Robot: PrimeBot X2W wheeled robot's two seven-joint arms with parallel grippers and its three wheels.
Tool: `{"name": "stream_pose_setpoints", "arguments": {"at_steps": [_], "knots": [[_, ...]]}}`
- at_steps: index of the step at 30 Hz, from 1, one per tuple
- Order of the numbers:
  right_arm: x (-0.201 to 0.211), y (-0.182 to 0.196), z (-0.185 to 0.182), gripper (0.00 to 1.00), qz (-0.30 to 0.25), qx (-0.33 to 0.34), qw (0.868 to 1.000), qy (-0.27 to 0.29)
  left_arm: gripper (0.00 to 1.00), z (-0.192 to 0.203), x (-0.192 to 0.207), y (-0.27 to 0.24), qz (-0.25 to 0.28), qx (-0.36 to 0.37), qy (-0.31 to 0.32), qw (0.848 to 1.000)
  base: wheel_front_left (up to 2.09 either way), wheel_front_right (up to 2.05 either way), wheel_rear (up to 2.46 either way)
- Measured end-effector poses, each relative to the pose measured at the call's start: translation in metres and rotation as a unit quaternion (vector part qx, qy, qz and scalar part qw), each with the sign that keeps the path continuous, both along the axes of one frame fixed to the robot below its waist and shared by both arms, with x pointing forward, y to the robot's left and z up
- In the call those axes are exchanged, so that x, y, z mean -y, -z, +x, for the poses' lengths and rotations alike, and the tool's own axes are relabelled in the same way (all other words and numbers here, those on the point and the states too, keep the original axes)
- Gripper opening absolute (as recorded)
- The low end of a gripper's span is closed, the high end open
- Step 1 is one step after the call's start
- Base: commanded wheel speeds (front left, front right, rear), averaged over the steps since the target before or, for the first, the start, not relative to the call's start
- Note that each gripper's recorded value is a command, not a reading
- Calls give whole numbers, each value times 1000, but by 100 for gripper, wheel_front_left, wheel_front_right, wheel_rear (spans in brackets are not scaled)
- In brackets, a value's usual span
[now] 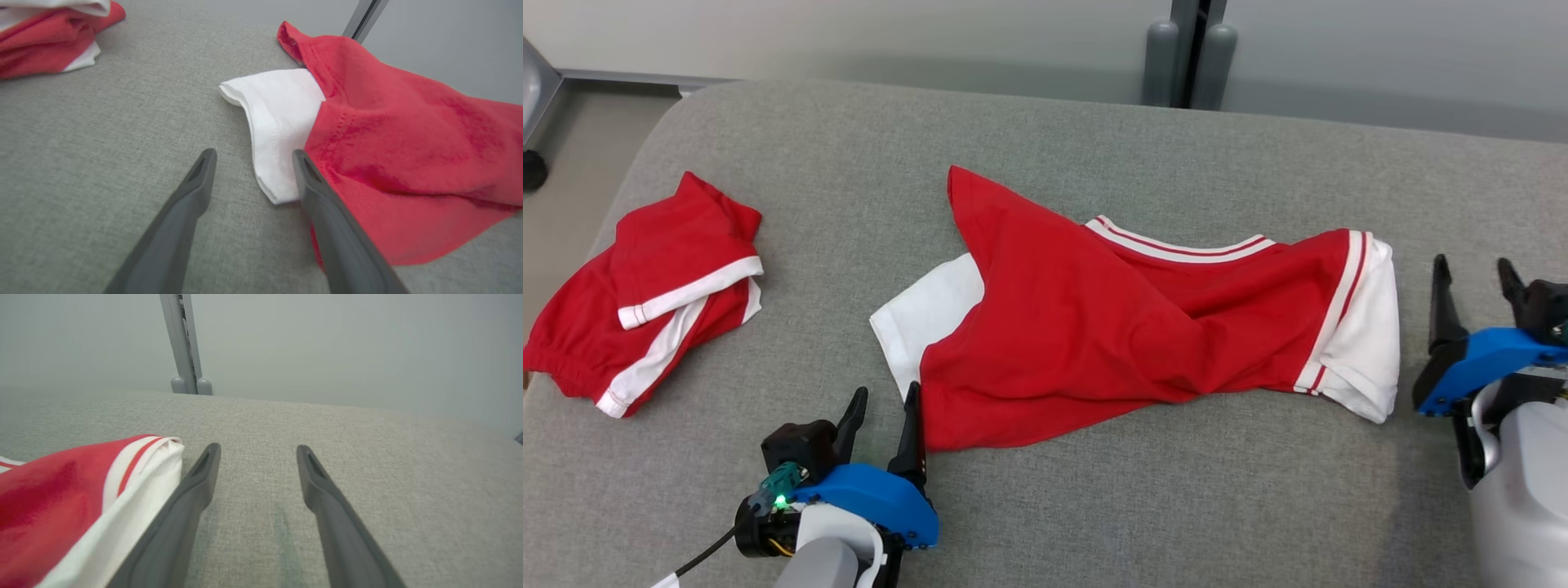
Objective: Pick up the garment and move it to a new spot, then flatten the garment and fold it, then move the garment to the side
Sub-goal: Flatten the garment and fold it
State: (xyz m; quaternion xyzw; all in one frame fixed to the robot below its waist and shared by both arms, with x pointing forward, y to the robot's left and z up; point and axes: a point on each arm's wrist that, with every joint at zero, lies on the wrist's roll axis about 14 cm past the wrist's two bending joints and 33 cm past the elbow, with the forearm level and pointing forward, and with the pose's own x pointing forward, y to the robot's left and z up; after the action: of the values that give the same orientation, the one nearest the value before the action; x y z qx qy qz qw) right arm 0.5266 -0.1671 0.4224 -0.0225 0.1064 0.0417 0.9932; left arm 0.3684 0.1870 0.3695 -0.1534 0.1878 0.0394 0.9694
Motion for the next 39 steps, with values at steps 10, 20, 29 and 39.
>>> {"name": "stream_pose_setpoints", "arguments": {"at_steps": [10, 20, 29, 39], "knots": [[1, -12, -10, 100, -4, 25, 1000, 8, 100, 7, 5, -3, 0, 7, 7, 1000, 0, 0, 0], [-81, -1, -50, 100, 8, 17, 992, -123, 100, 13, 16, -8, -4, 16, 24, 1000, 0, 0, 0], [-91, 24, -53, 100, -19, -21, 989, -144, 100, 5, 3, -9, -1, 15, 5, 1000, 0, 0, 0], [-68, 11, -44, 0, -19, -3, 994, -105, 100, 3, 2, -12, -2, 20, 0, 1000, 0, 0, 0]]}}
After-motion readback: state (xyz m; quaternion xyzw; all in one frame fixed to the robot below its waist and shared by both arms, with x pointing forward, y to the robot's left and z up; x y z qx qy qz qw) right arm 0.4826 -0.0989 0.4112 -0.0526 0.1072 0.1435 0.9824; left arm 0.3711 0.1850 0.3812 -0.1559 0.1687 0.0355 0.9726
